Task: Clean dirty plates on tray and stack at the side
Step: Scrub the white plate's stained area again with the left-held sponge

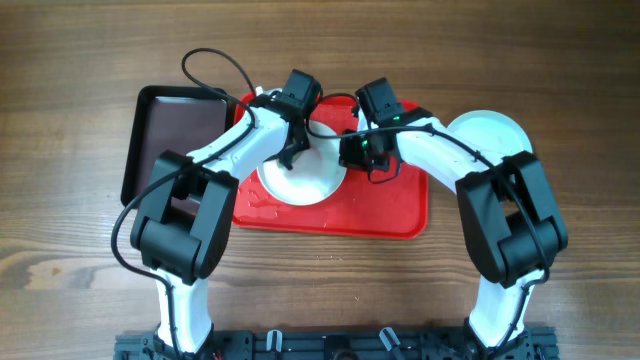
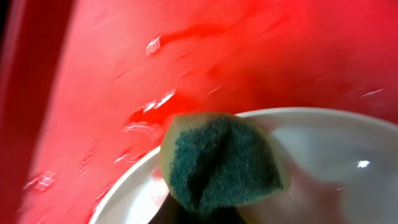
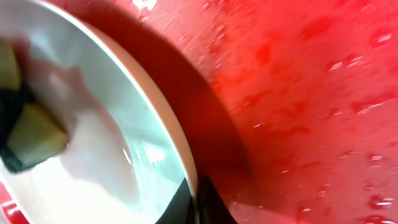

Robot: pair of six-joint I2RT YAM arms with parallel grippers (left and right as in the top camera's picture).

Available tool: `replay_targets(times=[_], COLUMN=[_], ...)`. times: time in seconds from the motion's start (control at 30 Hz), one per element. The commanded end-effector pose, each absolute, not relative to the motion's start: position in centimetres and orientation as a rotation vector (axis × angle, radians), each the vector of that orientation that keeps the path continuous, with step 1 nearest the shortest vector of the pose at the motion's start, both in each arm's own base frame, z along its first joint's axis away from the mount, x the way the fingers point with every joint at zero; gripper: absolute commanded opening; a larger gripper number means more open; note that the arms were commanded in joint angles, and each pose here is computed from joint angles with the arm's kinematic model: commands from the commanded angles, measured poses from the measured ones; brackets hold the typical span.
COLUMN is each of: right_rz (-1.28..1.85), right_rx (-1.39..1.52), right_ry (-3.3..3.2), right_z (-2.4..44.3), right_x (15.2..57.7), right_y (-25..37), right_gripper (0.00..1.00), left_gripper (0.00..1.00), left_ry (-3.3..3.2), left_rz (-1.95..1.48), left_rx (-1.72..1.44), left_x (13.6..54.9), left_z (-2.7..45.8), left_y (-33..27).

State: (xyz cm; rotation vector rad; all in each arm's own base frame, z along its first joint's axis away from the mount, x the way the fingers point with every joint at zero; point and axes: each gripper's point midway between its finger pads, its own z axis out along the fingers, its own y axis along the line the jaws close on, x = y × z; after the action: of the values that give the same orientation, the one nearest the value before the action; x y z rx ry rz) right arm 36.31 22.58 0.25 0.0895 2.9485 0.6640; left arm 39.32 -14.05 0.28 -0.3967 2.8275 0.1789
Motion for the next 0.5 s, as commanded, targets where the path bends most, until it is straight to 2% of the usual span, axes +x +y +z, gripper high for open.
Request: replay_targets(times=[0.0,0.07,0.17,0.2,0.3,0.47], right_rz=[0.61,0.611,0.613,0.613,0.613,0.612], right_rx=[0.145,0.145,0.145,0.144,0.144,0.144], right_ry=[2.983,2.982,2.978,2.979,2.98,2.979], right_z=[-1.1,-1.1,-1.0,-1.0,-1.1,-1.0], right_x=[36.0,36.0,36.1,36.1,36.0,36.1], right_y=[21.4,21.4,21.5,21.5,21.4,21.4], right_gripper=[0.04,0.04,0.04,0.04,0.04,0.04], left_gripper=[0.04,0.04,0.04,0.04,0.04,0.04], left_ry=[3.049,3.168,3.334,3.377,3.36,3.328], left_rz=[0.427,0.313,-0.031,-0.422,-0.566,-0.623], left_rx=[-0.494,-0.489,-0.283,0.021,0.198,0.279], left_x=[32.9,31.1,29.5,28.4,27.7,27.5], left_z=[-4.3,-4.5,-4.6,-3.9,-3.4,-3.3], left_y=[-10.4,-11.9,-15.8,-20.0,-21.9,-23.4])
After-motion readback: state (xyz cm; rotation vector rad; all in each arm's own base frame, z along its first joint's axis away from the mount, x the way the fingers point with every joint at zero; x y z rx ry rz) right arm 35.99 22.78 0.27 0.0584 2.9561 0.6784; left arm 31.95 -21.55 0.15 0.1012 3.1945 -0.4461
